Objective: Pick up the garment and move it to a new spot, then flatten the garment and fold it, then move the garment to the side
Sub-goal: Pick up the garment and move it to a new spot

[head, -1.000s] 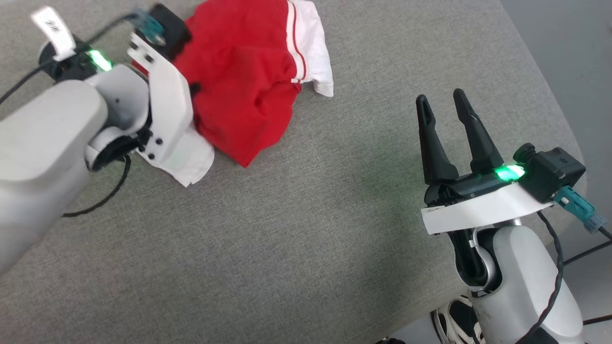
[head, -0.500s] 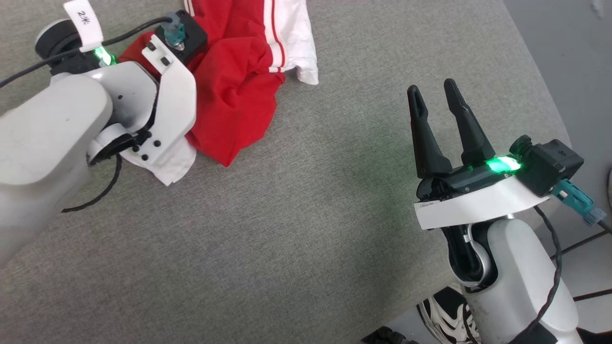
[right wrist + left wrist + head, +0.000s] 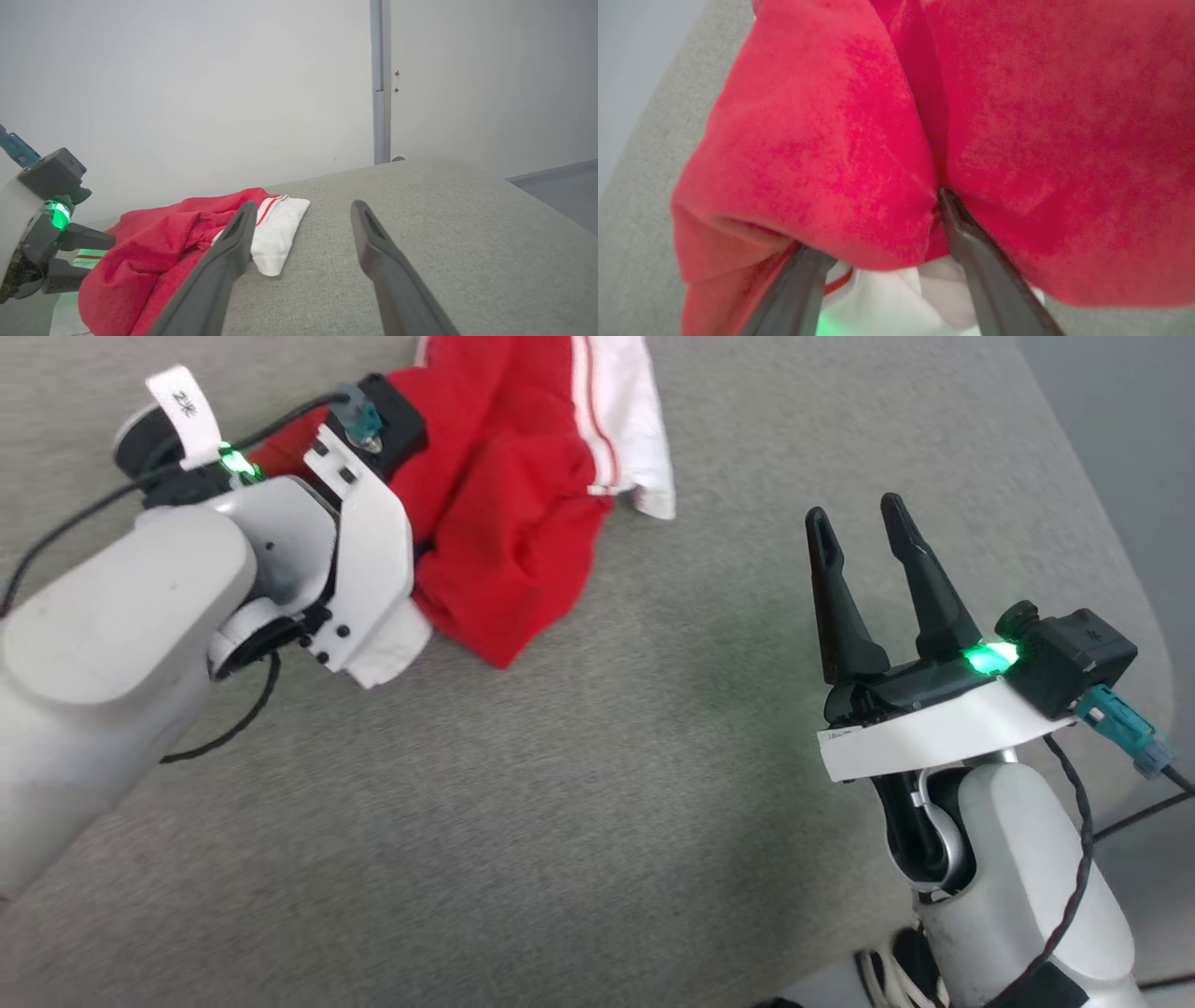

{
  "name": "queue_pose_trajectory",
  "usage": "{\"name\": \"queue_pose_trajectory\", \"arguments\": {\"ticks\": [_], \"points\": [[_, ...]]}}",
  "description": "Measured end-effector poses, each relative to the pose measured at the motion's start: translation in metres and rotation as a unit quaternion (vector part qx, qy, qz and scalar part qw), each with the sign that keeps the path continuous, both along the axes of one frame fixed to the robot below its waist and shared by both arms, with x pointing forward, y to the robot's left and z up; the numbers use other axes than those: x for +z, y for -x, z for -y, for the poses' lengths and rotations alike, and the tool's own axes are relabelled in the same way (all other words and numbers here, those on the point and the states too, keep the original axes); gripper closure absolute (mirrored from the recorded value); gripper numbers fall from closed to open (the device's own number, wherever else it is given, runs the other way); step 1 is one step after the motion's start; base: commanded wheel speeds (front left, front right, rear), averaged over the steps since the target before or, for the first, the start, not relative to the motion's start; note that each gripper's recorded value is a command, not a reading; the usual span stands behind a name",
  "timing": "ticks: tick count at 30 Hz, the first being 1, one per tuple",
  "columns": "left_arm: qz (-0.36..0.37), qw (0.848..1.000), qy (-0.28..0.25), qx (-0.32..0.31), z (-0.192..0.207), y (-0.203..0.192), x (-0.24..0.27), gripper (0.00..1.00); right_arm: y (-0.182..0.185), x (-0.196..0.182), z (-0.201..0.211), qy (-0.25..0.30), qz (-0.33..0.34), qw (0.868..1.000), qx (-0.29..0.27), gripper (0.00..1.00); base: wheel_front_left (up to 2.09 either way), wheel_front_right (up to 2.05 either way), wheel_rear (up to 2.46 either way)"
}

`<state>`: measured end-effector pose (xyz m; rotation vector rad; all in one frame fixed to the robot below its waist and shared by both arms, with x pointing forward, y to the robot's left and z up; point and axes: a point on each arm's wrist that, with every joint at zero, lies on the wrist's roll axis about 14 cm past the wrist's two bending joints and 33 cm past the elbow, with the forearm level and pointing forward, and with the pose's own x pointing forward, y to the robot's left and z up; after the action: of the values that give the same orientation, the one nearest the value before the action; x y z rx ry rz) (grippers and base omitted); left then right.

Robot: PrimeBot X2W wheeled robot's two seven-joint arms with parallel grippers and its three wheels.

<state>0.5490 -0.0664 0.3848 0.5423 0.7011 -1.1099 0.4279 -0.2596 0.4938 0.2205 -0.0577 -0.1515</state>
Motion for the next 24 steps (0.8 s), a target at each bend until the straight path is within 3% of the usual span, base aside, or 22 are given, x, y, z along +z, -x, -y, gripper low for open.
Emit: {"name": "queue_pose_trajectory", "arguments": {"ticks": [6,12,17,20,22,24], "points": [[0.025,0.997,0.068,0.042,-0.014,-0.003,0.036,0.0,-0.01,0.005,-0.02,0.013,0.009,0.999,0.032,0.0,0.0,0.0,0.0],[0.045,0.979,0.156,0.121,-0.047,-0.006,0.068,0.0,-0.017,0.012,-0.04,0.029,0.018,0.998,0.06,0.0,0.0,0.0,0.0],[0.053,0.948,0.231,0.214,-0.089,0.0,0.078,0.0,-0.017,0.013,-0.048,0.044,0.018,0.996,0.075,0.0,0.0,0.0,0.0],[0.07,0.929,0.25,0.265,-0.12,0.013,0.071,0.0,-0.016,0.013,-0.051,0.054,0.016,0.995,0.086,0.0,0.0,0.0,0.0],[0.067,0.902,0.282,0.32,-0.145,0.032,0.065,0.0,-0.013,0.008,-0.053,0.062,0.008,0.994,0.095,0.0,0.0,0.0,0.0],[0.065,0.885,0.289,0.358,-0.165,0.045,0.059,0.0,-0.011,0.007,-0.054,0.068,0.005,0.992,0.102,0.0,0.0,0.0,0.0]]}}
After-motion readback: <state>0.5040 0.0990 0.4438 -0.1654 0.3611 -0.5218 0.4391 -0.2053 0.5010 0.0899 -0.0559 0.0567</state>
